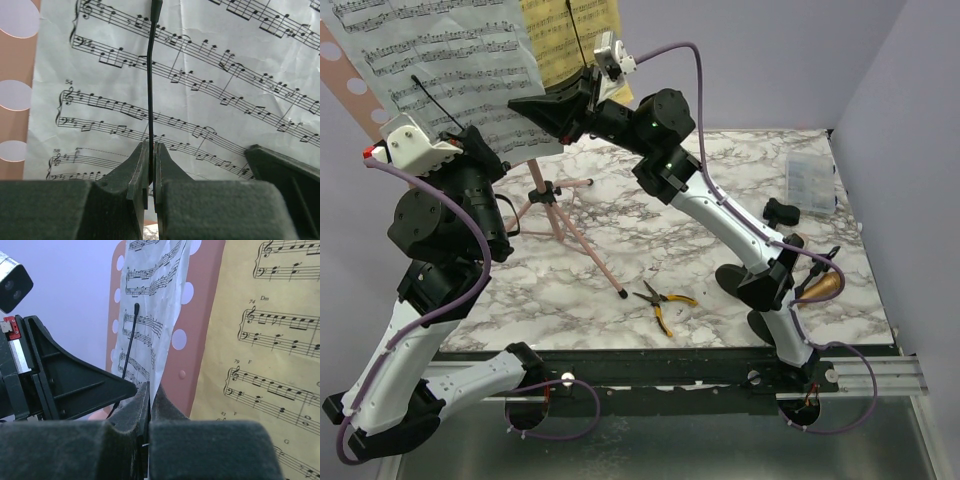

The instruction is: Set up the instrument practice props

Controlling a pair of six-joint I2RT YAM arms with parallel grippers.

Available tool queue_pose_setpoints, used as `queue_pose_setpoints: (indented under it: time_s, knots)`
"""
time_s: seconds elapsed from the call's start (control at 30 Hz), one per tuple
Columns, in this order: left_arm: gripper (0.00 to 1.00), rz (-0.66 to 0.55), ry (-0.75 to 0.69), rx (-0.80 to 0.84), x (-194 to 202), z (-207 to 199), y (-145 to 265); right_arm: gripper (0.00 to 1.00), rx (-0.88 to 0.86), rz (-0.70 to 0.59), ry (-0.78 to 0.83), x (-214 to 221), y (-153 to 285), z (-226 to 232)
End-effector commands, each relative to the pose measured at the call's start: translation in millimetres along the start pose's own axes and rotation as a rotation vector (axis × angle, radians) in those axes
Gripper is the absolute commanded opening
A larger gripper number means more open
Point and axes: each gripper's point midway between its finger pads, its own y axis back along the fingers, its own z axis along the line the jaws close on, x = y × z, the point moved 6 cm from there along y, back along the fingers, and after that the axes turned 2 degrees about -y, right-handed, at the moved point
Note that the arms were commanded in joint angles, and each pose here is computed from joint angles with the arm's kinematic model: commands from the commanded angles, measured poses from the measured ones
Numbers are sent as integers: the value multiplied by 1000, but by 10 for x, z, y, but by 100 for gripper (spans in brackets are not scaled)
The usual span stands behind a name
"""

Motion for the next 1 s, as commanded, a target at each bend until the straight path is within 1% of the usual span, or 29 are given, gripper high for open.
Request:
queue_pose_setpoints:
  time_s: [0.0,0.63,0.97]
  knots:
    - [0,-37,77,36,-234,22,44,1,-26,-70,9,-76,-94,106]
    - [0,-34,93,36,-237,61,71,1,-137,-78,38,93,-170,246]
    - [0,-32,97,38,-239,81,86,1,-164,-97,48,141,-207,288]
